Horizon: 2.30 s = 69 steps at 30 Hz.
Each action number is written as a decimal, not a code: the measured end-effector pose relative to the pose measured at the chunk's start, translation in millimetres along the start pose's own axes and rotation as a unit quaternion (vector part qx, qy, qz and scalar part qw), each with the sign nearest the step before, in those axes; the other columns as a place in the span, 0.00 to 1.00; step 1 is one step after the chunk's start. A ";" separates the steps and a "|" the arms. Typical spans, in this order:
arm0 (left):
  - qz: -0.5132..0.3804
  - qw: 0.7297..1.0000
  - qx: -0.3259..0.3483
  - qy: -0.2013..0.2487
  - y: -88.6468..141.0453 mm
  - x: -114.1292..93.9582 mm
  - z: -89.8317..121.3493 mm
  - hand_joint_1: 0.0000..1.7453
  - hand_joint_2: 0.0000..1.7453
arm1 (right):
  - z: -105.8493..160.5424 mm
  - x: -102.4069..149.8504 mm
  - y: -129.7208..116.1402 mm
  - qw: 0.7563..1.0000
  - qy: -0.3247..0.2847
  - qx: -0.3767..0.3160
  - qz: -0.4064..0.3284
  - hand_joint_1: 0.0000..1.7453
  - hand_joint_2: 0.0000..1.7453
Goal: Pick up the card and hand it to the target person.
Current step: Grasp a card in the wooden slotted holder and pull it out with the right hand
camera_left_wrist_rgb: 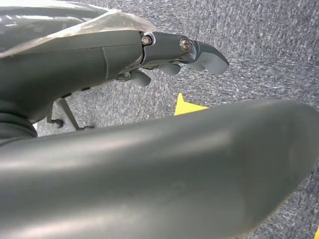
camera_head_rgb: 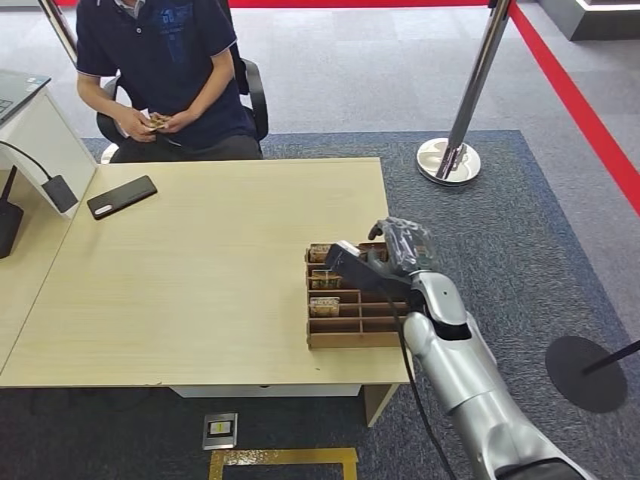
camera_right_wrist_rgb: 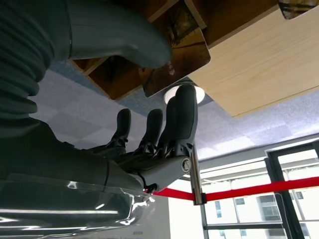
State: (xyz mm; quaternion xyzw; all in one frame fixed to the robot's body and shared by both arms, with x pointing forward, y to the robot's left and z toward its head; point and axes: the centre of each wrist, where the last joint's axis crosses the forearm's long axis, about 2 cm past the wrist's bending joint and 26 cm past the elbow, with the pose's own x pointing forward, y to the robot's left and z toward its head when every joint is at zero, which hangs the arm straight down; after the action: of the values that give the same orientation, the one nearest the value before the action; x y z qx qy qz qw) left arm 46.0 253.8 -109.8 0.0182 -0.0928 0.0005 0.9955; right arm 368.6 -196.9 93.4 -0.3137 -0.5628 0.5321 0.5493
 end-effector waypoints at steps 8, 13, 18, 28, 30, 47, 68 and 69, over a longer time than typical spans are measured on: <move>-0.004 1.000 0.000 0.000 0.0 0.0 0.0 0.00 0.00 | -0.3 -5.1 4.9 1.000 0.010 0.012 -0.003 0.54 1.00; -0.005 1.000 0.000 0.000 0.0 0.0 0.0 0.00 0.00 | -0.7 -8.2 6.3 1.000 0.015 0.015 -0.005 0.54 1.00; -0.006 1.000 0.000 0.000 0.0 0.0 0.0 0.00 0.00 | -1.1 -10.3 7.0 1.000 0.017 0.013 -0.006 0.57 1.00; -0.006 1.000 0.000 0.000 0.0 0.1 0.0 0.00 0.00 | -2.0 -11.5 6.0 1.000 0.016 0.011 -0.003 0.66 1.00; -0.006 1.000 0.000 0.000 0.0 0.0 0.0 0.00 0.00 | -2.0 -11.6 5.9 1.000 0.016 0.010 -0.002 0.73 1.00; -0.006 1.000 -0.001 -0.001 -0.2 -0.1 0.0 0.00 0.00 | 4.5 -3.2 1.7 1.000 -0.002 -0.015 0.001 0.75 1.00; -0.005 1.000 -0.002 -0.001 -0.4 0.0 0.0 0.00 0.00 | 13.7 19.4 -21.2 0.995 -0.072 -0.068 -0.002 1.00 1.00; -0.005 1.000 -0.001 -0.002 -0.4 0.0 0.0 0.00 0.00 | 14.3 22.2 -24.2 0.994 -0.080 -0.074 -0.002 1.00 1.00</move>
State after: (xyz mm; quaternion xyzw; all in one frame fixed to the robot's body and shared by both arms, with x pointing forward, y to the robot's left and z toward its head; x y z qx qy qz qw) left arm 46.0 253.4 -109.8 0.0172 -0.0942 -0.0042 0.9954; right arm 356.2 -185.5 125.0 -0.3085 -0.6434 0.5117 0.4787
